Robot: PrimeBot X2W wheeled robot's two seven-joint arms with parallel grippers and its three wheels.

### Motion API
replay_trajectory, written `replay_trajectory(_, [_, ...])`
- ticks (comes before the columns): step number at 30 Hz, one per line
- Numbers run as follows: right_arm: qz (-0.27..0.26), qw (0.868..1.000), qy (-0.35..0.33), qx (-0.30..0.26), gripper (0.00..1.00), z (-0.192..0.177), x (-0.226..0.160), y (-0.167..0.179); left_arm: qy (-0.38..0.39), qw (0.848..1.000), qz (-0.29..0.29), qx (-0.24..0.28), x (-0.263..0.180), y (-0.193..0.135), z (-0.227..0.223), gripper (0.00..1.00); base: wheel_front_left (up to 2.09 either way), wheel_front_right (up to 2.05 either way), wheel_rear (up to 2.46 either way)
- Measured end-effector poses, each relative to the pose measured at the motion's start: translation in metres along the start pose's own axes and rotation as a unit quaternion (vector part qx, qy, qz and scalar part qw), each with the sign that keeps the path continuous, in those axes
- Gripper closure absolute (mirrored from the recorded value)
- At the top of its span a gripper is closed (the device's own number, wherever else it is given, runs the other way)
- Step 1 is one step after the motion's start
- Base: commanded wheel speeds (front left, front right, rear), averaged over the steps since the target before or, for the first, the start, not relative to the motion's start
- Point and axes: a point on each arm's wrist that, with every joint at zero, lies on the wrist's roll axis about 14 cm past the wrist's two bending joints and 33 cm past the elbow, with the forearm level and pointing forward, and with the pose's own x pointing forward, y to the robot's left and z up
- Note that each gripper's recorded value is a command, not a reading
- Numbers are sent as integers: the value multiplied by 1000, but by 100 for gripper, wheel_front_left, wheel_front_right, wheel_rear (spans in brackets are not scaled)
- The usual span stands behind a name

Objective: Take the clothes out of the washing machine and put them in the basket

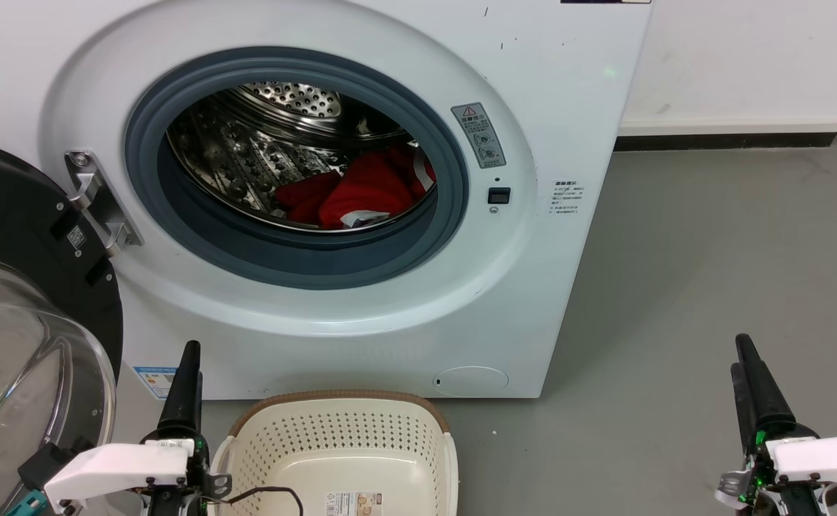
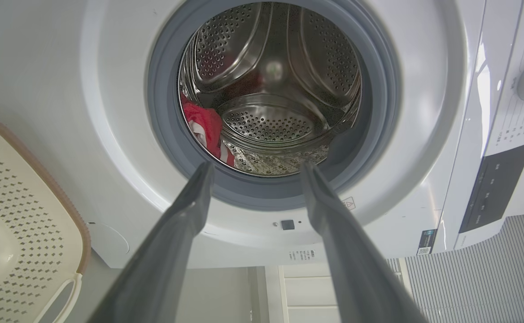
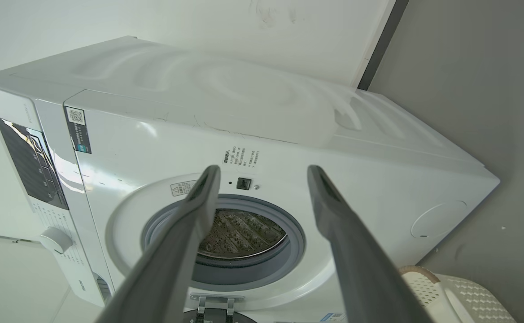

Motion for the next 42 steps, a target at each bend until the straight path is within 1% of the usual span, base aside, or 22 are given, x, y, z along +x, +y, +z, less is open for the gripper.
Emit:
replay_trajectory(6, [18,997,-4,-72,0,1,0,12,-9,998,-1,58,0,-6,3,0,0,0,0])
replay_trajectory(15, [38,984,-6,-175,0,-2,-2,24,-15,989,-7,148,0,-18,0,0,0,0,0])
replay_trajectory(20, [52,972,-9,-229,0,-5,-3,31,-17,980,-10,198,0,-22,-3,0,0,0,0])
replay_trajectory(21, [56,967,-10,-249,0,-6,-4,33,-19,977,-11,214,-1,-24,-4,0,0,0,0])
replay_trajectory(24, [60,959,-10,-278,0,-7,-5,35,-23,971,-14,238,-1,-26,-4,0,0,0,0])
replay_trajectory(29, [67,946,-15,-316,0,-8,-7,39,-29,961,-19,275,-3,-30,-5,0,0,0,0])
replay_trajectory(31, [72,939,-16,-336,0,-9,-7,41,-31,957,-22,289,-3,-31,-5,0,0,0,0])
replay_trajectory(42, [88,908,-20,-409,0,-14,-12,46,-39,932,-32,360,-8,-35,-9,0,0,0,0])
